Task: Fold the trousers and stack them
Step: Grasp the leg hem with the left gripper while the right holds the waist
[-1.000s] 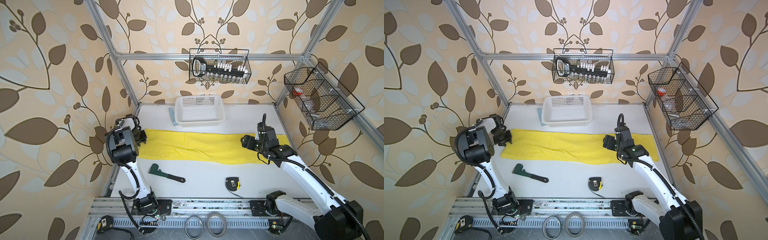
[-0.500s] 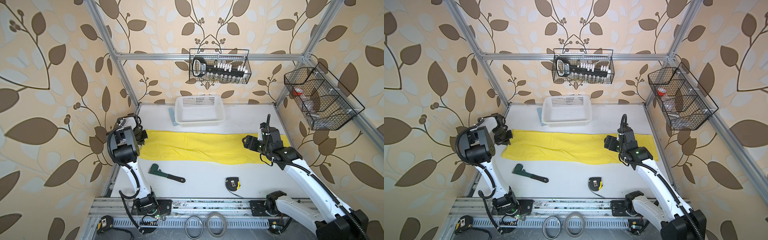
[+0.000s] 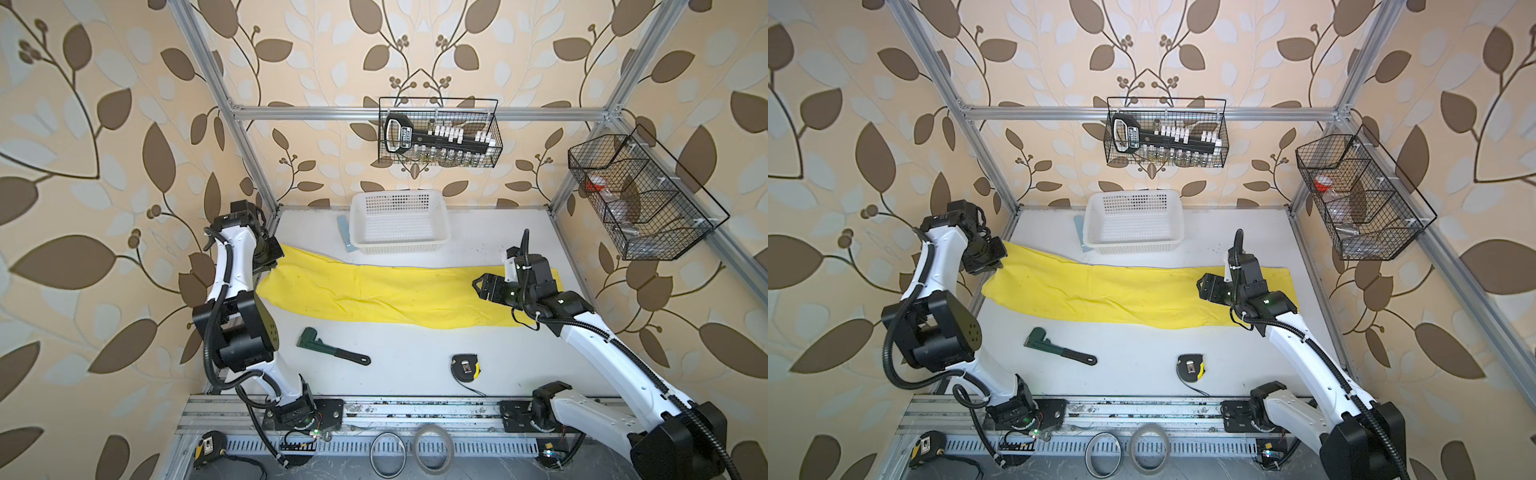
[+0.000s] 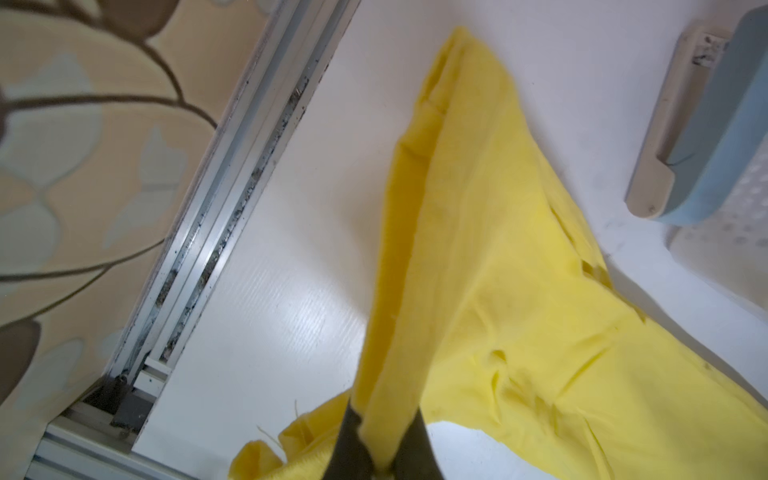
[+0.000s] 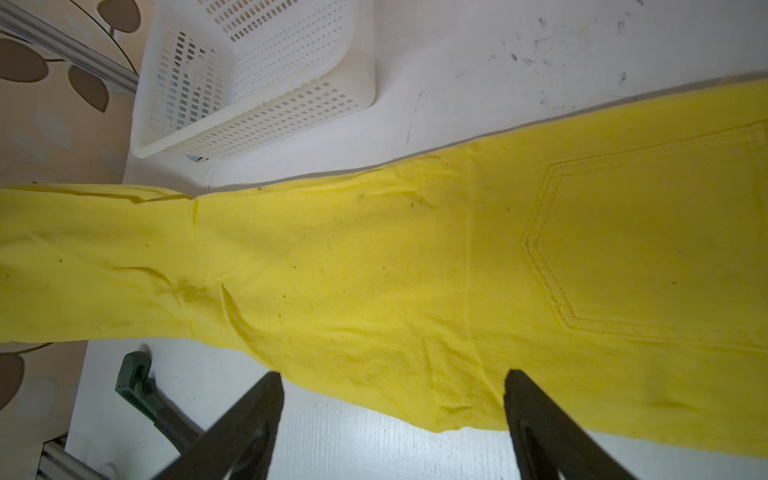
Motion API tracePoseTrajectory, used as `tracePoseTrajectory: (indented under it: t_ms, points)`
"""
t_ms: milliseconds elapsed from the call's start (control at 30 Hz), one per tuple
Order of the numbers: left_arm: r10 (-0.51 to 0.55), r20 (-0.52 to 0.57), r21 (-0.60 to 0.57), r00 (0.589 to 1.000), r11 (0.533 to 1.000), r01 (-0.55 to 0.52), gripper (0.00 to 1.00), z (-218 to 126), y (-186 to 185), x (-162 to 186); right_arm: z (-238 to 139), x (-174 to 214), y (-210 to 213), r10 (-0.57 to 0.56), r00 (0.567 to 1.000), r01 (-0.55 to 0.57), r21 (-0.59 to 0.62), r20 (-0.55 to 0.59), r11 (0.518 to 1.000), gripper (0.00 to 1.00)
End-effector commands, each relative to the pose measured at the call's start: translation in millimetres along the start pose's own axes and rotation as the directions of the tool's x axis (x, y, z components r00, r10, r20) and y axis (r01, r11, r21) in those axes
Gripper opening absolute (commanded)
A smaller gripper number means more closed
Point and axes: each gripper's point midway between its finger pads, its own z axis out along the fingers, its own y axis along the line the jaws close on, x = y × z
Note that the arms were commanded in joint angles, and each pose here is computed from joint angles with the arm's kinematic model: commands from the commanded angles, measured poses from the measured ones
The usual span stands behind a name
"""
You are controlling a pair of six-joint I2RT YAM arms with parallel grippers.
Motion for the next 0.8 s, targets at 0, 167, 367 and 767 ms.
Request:
tracePoseTrajectory:
  t_ms: [0,167,367,767]
  points:
    - [-0.014,-0.041,0.136,0.999,0.991,0.02,0.0,-36.0,-31.7,28.6,4.5,3.7,4.0,-0.012,1.0,0.011,-0.026,-0.012,1.0,0.84]
    - [0.032,0.006,0.295,0.999,0.955,-0.032,0.0,-86.8,-87.4,48.3,7.8,0.7,-1.4,-0.021,1.0,0.021,-0.007,-0.004,1.0,0.84]
    - [0.103,0.026,0.448,0.994,0.888,-0.104,0.0,-116.4,-152.7,86.3,22.5,6.9,-14.8,-0.01,1.0,0.01,0.014,-0.019,1.0,0.84]
    - [0.24,0.03,0.569,0.97,0.794,-0.214,0.0,-121.9,-273.6,161.0,30.7,9.9,-34.4,0.035,0.999,-0.035,0.025,-0.018,0.999,0.84]
